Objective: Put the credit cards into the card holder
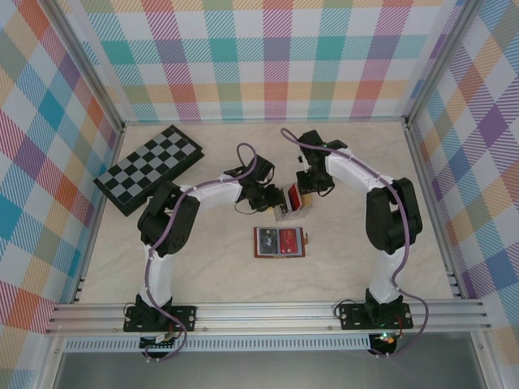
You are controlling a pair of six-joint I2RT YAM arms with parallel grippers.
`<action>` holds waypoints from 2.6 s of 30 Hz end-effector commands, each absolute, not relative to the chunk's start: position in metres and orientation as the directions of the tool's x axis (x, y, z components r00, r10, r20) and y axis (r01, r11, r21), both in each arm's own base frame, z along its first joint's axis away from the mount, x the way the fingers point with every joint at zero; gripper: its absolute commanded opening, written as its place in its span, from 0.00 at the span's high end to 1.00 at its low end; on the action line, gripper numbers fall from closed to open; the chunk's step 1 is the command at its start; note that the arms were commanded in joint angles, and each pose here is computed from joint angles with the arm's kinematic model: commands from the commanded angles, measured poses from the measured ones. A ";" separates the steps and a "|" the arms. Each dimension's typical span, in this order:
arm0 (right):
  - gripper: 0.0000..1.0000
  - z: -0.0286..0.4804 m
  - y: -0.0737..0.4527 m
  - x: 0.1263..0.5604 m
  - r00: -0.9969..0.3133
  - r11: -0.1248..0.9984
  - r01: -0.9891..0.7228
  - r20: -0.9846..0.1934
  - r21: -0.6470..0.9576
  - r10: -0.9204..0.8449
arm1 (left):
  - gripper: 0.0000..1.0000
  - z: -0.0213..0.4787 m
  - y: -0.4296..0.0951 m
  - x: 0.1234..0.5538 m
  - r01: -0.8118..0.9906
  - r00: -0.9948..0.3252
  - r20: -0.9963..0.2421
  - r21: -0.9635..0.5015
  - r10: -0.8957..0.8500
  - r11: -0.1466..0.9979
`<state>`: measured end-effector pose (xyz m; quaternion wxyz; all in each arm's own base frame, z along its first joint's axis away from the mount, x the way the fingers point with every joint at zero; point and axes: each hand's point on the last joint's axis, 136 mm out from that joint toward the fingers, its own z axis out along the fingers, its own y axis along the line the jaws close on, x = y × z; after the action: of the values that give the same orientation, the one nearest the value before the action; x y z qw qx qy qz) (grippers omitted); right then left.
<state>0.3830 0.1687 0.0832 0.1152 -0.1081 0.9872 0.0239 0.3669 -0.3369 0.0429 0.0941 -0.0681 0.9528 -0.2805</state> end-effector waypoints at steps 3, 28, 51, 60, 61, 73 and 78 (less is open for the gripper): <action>0.68 0.100 0.157 0.385 -0.942 0.975 -0.222 -0.253 -0.030 -0.222 | 0.70 0.029 -0.330 0.358 -0.086 -0.981 -0.110 -0.504 -0.162 0.860; 0.81 0.106 0.160 0.384 -0.939 0.974 -0.225 -0.263 -0.021 -0.222 | 0.71 0.026 -0.330 0.356 -0.089 -0.982 -0.101 -0.505 -0.162 0.859; 0.96 0.135 0.163 0.380 -0.927 0.975 -0.219 -0.317 0.024 -0.200 | 0.71 0.031 -0.328 0.356 -0.076 -0.981 -0.116 -0.501 -0.154 0.862; 0.96 0.167 0.182 0.367 -0.916 0.958 -0.226 -0.374 0.176 -0.147 | 0.66 0.051 -0.333 0.360 -0.053 -0.977 -0.148 -0.539 -0.156 0.841; 0.97 0.169 0.183 0.367 -0.915 0.956 -0.223 -0.378 0.189 -0.139 | 0.65 0.054 -0.334 0.360 -0.050 -0.976 -0.153 -0.544 -0.158 0.838; 0.97 0.231 0.200 0.345 -0.885 0.811 -0.193 -0.455 0.552 0.099 | 0.39 0.161 -0.322 0.363 0.040 -0.903 -0.341 -0.672 -0.261 0.739; 0.97 0.252 0.202 0.337 -0.885 0.699 -0.183 -0.426 0.691 0.190 | 0.33 0.213 -0.333 0.354 0.115 -0.901 -0.305 -0.854 -0.309 0.508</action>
<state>0.3389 0.1865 0.2290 0.2400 -0.0078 0.9214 0.3056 0.3543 -0.3241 0.1851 0.2166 -0.0588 0.8842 -0.4096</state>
